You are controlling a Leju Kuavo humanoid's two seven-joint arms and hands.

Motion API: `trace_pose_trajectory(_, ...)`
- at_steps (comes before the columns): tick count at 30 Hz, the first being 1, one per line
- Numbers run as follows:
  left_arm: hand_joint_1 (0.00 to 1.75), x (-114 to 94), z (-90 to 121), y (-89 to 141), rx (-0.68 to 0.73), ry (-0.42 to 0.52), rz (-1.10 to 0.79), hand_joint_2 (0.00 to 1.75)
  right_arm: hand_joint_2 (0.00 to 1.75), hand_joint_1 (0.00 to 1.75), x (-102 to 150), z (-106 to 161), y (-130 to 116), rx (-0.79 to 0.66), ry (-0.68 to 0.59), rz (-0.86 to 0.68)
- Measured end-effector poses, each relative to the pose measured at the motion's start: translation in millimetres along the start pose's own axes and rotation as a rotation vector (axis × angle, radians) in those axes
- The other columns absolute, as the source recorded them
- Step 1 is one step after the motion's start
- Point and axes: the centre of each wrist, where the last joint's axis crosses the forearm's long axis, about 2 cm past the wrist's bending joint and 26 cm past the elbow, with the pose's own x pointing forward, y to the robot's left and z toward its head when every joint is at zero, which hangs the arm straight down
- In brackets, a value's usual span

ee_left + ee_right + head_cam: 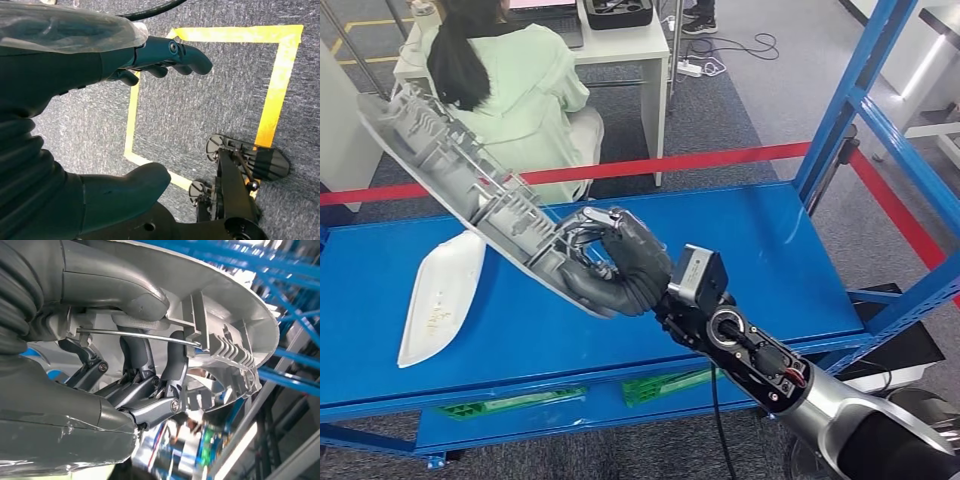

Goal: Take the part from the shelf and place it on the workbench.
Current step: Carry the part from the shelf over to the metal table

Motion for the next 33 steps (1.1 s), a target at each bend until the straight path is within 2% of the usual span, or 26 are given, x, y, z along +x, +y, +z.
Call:
trace_pose_trajectory(6, 0.00, 0, 0, 0, -0.001, 0.002, 0.001, 1.75, 1.75, 1.75, -4, 4, 6, 0.046, -0.032, -0.286)
trace_pose_trajectory(14, 0.00, -1, 0, 0, 0.003, 0.004, 0.009, 1.75, 1.75, 1.75, -17, 19, 19, 0.047, -0.059, -0.537)
trace_pose_trajectory(20, 0.00, -1, 0, -1, 0.009, 0.005, 0.005, 1.75, 1.75, 1.75, -28, 31, 29, 0.007, -0.037, -0.583)
trace_pose_trajectory(33, 0.00, -1, 0, -2, 0.013, 0.022, 0.007, 1.75, 1.75, 1.75, -36, 49, 30, -0.084, 0.027, -0.458)
